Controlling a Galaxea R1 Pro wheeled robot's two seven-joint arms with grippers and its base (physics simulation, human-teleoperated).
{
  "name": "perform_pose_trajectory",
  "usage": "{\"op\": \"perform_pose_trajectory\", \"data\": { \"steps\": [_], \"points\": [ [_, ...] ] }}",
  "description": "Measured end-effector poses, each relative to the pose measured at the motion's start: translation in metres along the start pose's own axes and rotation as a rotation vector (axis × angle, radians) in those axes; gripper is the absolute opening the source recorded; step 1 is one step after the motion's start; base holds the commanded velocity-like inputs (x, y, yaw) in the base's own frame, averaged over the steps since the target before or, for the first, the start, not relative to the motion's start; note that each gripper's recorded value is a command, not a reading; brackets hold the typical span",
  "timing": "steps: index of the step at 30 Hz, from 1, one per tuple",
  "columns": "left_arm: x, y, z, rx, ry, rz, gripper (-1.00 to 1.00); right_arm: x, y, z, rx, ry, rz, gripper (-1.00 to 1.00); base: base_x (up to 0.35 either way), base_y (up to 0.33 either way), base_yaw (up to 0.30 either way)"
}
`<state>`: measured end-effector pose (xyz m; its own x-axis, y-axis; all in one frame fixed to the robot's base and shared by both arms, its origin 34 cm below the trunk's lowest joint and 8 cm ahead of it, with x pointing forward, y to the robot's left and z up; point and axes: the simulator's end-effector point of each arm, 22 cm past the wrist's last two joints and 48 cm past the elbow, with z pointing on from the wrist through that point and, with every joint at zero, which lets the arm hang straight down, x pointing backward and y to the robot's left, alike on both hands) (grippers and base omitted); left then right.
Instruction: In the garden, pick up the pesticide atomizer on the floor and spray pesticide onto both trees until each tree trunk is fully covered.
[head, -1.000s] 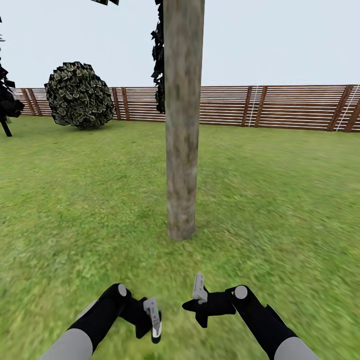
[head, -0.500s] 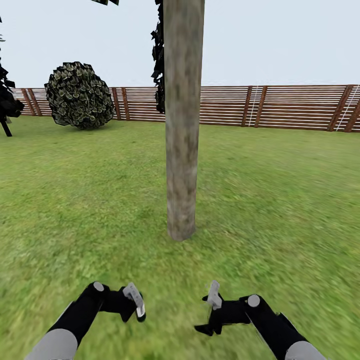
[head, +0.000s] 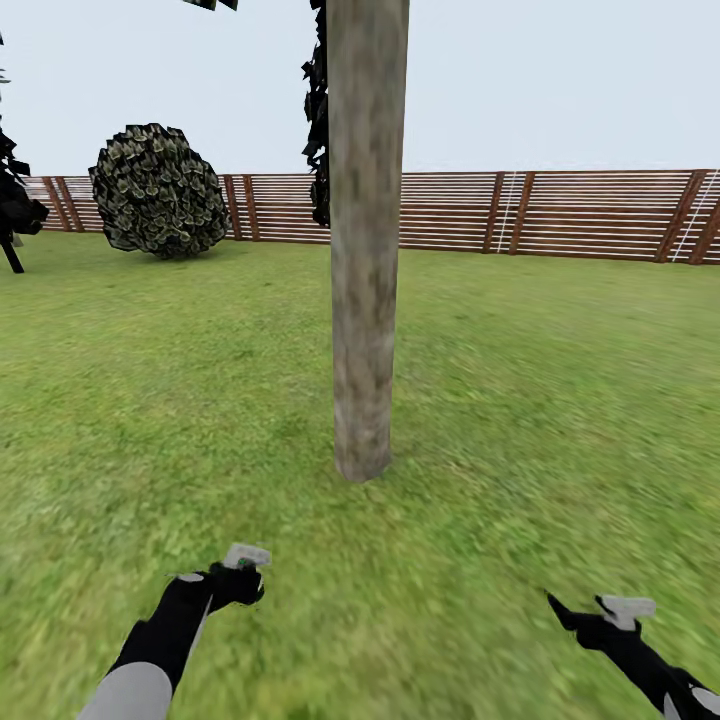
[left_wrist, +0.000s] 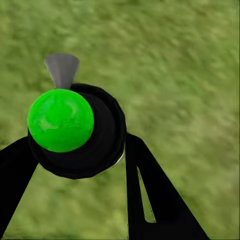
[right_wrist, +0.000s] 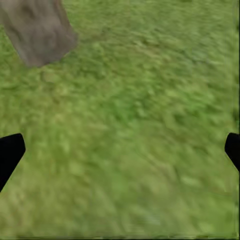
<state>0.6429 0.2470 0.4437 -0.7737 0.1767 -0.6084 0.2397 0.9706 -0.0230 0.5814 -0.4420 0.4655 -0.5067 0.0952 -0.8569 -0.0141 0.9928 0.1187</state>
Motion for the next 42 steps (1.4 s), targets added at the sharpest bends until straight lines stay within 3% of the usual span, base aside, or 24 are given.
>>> {"op": "perform_pose_trajectory", "data": {
  "steps": [1, 4, 12, 15, 18, 25, 29, 42],
  "points": [
    [-0.005, -0.007, 0.004, -0.048, -0.004, -0.037, -1.00, 0.006, -0.014, -0.005, 0.056, 0.002, 0.005, 1.00, 0.000, 0.000, 0.000],
    [-0.013, -0.020, 0.006, -0.081, -0.011, -0.060, -1.00, 0.010, -0.034, -0.010, 0.141, 0.003, 0.013, 1.00, 0.000, 0.000, 0.000],
    [-0.023, -0.035, 0.008, -0.077, -0.023, -0.073, -1.00, 0.017, -0.070, -0.024, 0.291, 0.003, 0.043, 1.00, 0.000, 0.000, -0.006],
    [-0.016, -0.035, 0.008, -0.076, 0.013, -0.082, -1.00, 0.018, -0.080, -0.029, 0.332, -0.001, 0.060, 1.00, 0.000, 0.000, -0.165],
    [-0.004, -0.036, 0.007, -0.074, 0.070, -0.098, -1.00, 0.019, -0.082, -0.030, 0.339, -0.001, 0.065, 1.00, 0.000, 0.000, -0.264],
    [0.001, -0.040, 0.006, -0.065, 0.112, -0.109, -1.00, 0.024, -0.080, -0.031, 0.339, 0.007, 0.071, 1.00, 0.135, 0.000, -0.294],
    [-0.006, -0.044, 0.004, -0.061, 0.167, -0.089, -1.00, 0.033, -0.077, -0.031, 0.334, 0.024, 0.084, 1.00, 0.331, 0.000, -0.298],
    [-0.022, -0.046, 0.003, -0.056, 0.180, -0.078, -1.00, 0.036, -0.077, -0.031, 0.333, 0.028, 0.089, 1.00, 0.258, 0.000, -0.090]
  ]
}}
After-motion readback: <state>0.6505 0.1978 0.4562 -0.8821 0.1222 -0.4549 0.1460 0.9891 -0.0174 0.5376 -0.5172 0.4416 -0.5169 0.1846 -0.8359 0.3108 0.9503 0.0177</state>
